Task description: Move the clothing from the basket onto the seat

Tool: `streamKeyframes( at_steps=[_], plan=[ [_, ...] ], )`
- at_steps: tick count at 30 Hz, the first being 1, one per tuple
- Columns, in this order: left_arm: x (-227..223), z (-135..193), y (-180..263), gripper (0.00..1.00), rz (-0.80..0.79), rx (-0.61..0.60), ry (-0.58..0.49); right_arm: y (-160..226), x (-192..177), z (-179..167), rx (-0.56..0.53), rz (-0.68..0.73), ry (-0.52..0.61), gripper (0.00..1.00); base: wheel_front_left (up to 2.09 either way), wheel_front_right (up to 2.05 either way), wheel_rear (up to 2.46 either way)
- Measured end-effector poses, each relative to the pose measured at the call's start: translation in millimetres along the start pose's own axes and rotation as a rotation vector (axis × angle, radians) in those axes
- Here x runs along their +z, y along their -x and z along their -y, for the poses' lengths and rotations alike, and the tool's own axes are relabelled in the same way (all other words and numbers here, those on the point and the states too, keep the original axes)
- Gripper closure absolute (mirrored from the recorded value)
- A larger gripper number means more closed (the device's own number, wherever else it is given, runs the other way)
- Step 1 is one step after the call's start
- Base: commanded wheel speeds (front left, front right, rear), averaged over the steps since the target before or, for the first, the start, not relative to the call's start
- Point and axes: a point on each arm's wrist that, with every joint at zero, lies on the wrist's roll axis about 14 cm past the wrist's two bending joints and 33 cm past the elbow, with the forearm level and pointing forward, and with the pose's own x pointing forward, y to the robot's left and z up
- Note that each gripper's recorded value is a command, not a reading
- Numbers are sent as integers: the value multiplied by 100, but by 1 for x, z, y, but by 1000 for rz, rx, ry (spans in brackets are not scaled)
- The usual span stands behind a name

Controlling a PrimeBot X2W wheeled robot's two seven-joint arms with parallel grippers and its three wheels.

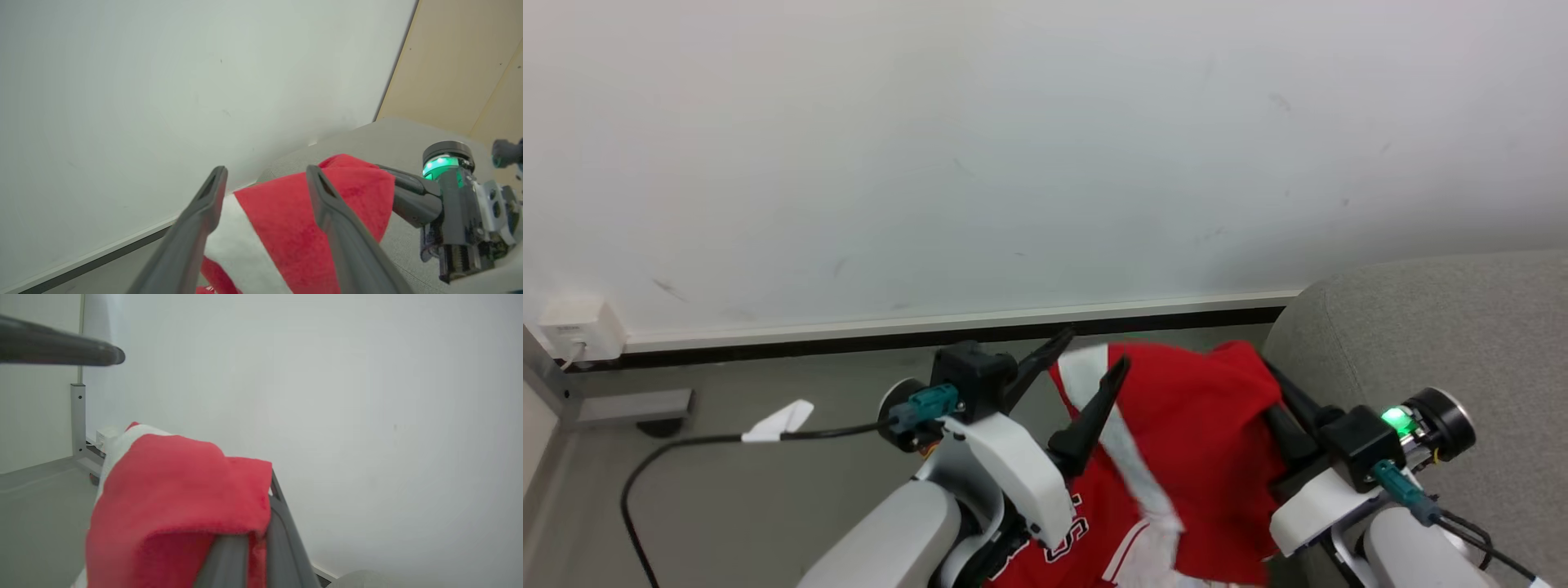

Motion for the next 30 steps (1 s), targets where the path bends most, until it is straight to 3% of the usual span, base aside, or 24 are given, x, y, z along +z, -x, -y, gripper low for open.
streamKeyframes(
  at_steps=[14, 30],
  plan=[
    [-54, 23, 8, 0, -50, -66, 46, 22, 15, 56, -147, 41, 23, 100, 0, 0, 0],
    [-72, 68, -15, 0, -75, -208, 86, 68, 14, 99, -286, 14, 53, 100, 0, 0, 0]
  ],
)
